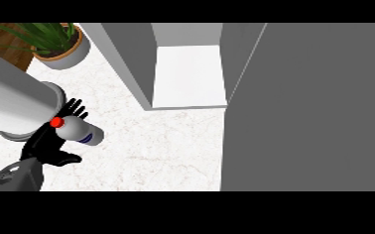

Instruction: Pick up the bottled water, place it into the cabinet and close the cabinet

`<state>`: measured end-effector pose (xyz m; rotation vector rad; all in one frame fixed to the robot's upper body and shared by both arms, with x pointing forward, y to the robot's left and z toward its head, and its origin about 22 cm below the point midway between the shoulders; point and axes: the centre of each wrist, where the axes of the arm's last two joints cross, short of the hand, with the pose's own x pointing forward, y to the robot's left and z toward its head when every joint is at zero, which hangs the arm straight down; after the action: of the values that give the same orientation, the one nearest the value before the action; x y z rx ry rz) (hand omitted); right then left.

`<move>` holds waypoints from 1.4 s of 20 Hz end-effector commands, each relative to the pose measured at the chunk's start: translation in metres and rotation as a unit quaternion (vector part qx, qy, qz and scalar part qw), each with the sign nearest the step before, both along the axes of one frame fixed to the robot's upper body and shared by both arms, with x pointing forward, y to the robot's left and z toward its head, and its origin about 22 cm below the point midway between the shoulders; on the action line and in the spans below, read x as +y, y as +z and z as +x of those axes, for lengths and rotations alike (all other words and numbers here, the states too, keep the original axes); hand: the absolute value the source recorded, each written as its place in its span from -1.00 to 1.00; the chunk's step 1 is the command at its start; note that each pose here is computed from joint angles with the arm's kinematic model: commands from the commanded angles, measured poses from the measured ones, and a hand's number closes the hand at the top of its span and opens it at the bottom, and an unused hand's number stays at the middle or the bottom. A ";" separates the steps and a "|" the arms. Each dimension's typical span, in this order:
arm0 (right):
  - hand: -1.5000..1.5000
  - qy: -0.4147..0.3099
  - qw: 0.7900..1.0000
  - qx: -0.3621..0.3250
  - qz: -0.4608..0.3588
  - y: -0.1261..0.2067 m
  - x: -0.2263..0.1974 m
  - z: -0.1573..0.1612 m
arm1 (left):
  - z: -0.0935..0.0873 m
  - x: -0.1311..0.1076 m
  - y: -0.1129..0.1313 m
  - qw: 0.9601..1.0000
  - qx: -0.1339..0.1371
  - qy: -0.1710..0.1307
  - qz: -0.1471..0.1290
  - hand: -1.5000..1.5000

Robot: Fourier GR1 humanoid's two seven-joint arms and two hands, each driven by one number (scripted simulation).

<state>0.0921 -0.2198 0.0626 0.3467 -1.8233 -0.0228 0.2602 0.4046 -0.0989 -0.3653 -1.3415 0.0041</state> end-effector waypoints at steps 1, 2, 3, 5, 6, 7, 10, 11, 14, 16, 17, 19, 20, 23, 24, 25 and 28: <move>-1.00 0.007 1.000 -0.007 0.005 -0.001 0.001 0.009 | -0.002 -0.009 -0.010 0.998 -0.018 -0.031 -0.051 -1.00; -1.00 0.007 1.000 0.008 0.004 0.002 0.009 0.001 | 0.001 -0.012 -0.011 0.998 -0.025 -0.034 -0.057 -1.00; -1.00 0.009 1.000 0.001 0.002 -0.012 0.004 0.001 | -0.006 -0.021 -0.020 0.997 -0.028 -0.023 -0.062 -1.00; -1.00 -0.002 1.000 -0.005 0.001 0.004 0.001 0.016 | 0.010 -0.023 -0.011 0.997 -0.018 -0.044 -0.066 -1.00; -1.00 -0.003 1.000 0.001 0.013 -0.017 0.003 0.008 | -0.004 -0.024 -0.022 0.996 -0.015 -0.021 -0.080 -1.00; -1.00 -0.001 1.000 0.006 0.011 -0.003 0.006 -0.003 | 0.001 -0.033 -0.023 0.995 -0.012 -0.038 -0.091 -1.00; -1.00 0.001 1.000 0.001 0.006 -0.004 0.004 0.014 | 0.014 -0.031 -0.013 0.992 -0.007 -0.068 -0.110 -1.00; -1.00 0.000 1.000 0.001 0.003 -0.005 -0.004 0.004 | 0.003 -0.034 -0.023 0.990 -0.002 -0.064 -0.122 -1.00; -1.00 0.009 1.000 0.006 0.015 -0.016 0.013 0.008 | 0.000 -0.030 -0.023 0.989 0.001 -0.067 -0.133 -1.00; -1.00 0.005 1.000 0.008 0.013 -0.012 0.012 0.014 | 0.004 -0.045 -0.028 0.988 0.010 -0.067 -0.137 -1.00; -1.00 0.003 1.000 -0.002 0.011 -0.011 -0.006 0.011 | 0.014 -0.035 -0.016 0.987 -0.001 -0.074 -0.142 -1.00; -1.00 0.008 1.000 -0.004 0.013 -0.004 0.005 0.006 | 0.016 -0.052 -0.022 0.984 -0.005 -0.092 -0.152 -1.00; -1.00 0.010 1.000 0.009 0.005 -0.013 -0.001 0.011 | 0.013 -0.054 -0.025 0.981 0.002 -0.101 -0.166 -1.00; -1.00 -0.001 1.000 0.012 0.007 -0.017 0.002 0.010 | 0.006 -0.040 -0.023 0.982 -0.001 -0.112 -0.154 -1.00; -1.00 0.001 1.000 0.004 0.016 -0.007 -0.001 0.004 | 0.008 -0.056 -0.029 0.982 -0.002 -0.110 -0.157 -1.00; -1.00 0.008 1.000 -0.001 0.003 -0.001 0.003 0.005 | 0.017 -0.072 -0.028 0.980 0.000 -0.117 -0.158 1.00; -1.00 0.002 1.000 0.008 0.017 -0.003 0.000 0.006 | 0.014 -0.070 -0.028 0.981 -0.011 -0.122 -0.153 1.00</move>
<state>0.0990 -0.2182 0.0544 0.3731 -1.8117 -0.0429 0.2771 0.3488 -0.1203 -0.6352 -1.2239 0.0064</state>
